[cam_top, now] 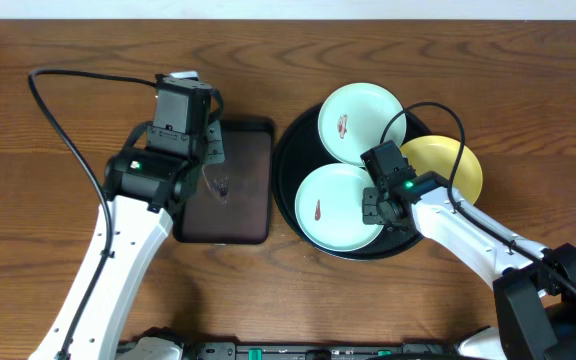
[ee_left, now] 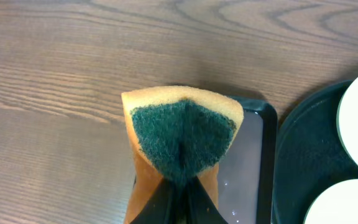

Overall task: Clean dirty plates on tray and stack at the side
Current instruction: 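Lift the sponge with the left gripper above the small tray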

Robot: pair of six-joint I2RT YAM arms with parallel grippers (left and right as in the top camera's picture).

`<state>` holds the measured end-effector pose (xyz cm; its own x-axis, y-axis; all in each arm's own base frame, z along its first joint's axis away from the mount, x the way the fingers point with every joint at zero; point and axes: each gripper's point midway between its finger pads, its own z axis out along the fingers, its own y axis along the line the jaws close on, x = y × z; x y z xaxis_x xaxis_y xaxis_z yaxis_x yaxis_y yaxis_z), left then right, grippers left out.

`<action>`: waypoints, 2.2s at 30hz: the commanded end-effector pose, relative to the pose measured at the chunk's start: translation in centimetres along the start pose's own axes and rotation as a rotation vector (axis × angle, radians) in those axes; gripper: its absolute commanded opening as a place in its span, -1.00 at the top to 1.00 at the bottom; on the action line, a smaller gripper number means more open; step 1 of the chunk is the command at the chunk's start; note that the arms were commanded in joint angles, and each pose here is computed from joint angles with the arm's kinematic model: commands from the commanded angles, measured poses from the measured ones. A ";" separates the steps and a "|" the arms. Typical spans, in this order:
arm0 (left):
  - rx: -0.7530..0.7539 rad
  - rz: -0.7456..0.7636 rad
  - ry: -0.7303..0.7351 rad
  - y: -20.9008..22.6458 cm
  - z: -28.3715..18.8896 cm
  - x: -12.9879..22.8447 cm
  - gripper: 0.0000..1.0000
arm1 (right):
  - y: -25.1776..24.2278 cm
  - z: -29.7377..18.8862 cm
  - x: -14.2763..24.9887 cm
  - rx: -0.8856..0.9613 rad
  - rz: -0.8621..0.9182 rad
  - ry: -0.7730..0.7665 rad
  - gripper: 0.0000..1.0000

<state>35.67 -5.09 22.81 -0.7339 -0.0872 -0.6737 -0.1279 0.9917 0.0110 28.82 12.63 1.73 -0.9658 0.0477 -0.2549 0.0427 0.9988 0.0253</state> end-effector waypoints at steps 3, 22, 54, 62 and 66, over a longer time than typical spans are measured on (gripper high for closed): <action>-0.042 0.001 -0.035 0.3 0.1 0.1 0.85 | -0.2 0.1 0.5 0.015 -0.025 0.008 0.01; -0.047 -0.261 -0.090 0.7 0.6 -1.2 0.85 | -0.1 0.1 0.4 0.014 -0.024 0.006 0.01; -0.024 -0.180 -0.019 0.4 1.7 -0.1 0.85 | -0.1 0.1 0.5 0.015 -0.025 0.007 0.03; -0.023 -0.145 -0.017 0.3 1.7 0.0 0.85 | -0.1 0.1 0.4 0.014 -0.025 0.006 0.03; -0.022 -0.125 -0.009 0.3 1.7 0.2 0.85 | -0.1 0.1 0.4 0.014 -0.025 0.007 0.03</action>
<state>36.68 -4.54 21.98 -0.6841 -0.2513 -0.6848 -0.2627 0.9607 -0.0900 28.66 12.53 1.67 -0.9675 0.0427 -0.2491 0.0390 0.9990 0.0195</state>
